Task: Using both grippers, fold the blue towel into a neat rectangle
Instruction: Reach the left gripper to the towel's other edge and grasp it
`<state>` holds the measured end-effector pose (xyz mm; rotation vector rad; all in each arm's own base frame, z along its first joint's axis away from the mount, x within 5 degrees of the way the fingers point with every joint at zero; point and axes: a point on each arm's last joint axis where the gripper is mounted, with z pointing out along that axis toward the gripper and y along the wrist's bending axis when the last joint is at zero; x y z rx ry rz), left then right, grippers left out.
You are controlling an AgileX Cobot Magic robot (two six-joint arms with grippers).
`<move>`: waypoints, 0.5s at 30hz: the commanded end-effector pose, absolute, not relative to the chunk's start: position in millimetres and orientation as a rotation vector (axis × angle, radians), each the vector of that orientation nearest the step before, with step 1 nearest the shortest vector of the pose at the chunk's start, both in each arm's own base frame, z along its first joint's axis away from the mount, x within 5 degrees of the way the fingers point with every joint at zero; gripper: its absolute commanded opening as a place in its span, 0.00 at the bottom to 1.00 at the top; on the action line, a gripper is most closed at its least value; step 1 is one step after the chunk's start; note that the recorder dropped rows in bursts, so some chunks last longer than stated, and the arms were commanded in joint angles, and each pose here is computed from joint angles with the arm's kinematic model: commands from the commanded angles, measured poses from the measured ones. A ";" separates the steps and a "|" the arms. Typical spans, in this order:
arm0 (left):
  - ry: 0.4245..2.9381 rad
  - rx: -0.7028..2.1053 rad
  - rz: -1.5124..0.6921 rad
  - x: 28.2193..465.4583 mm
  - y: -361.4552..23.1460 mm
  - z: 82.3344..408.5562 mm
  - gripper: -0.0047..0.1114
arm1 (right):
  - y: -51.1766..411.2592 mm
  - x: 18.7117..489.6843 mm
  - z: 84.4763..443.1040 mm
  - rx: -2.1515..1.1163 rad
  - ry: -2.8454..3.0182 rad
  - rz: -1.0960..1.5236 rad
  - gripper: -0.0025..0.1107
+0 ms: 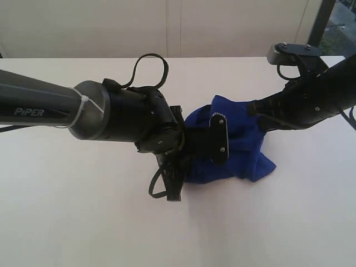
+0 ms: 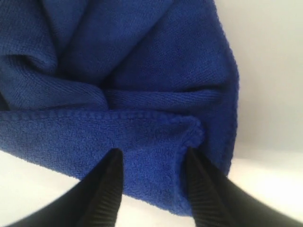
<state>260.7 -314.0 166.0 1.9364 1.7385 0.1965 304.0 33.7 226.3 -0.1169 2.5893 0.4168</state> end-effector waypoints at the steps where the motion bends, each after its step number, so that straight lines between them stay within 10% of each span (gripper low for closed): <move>1: 1.766 1.926 0.182 257.9 -314.8 168.0 0.48 | 33.7 304.7 228.0 -0.109 2.580 0.419 0.02; 15: 1.656 2.033 0.202 246.8 -323.7 165.6 0.48 | 33.7 304.7 228.0 -0.109 2.580 0.419 0.02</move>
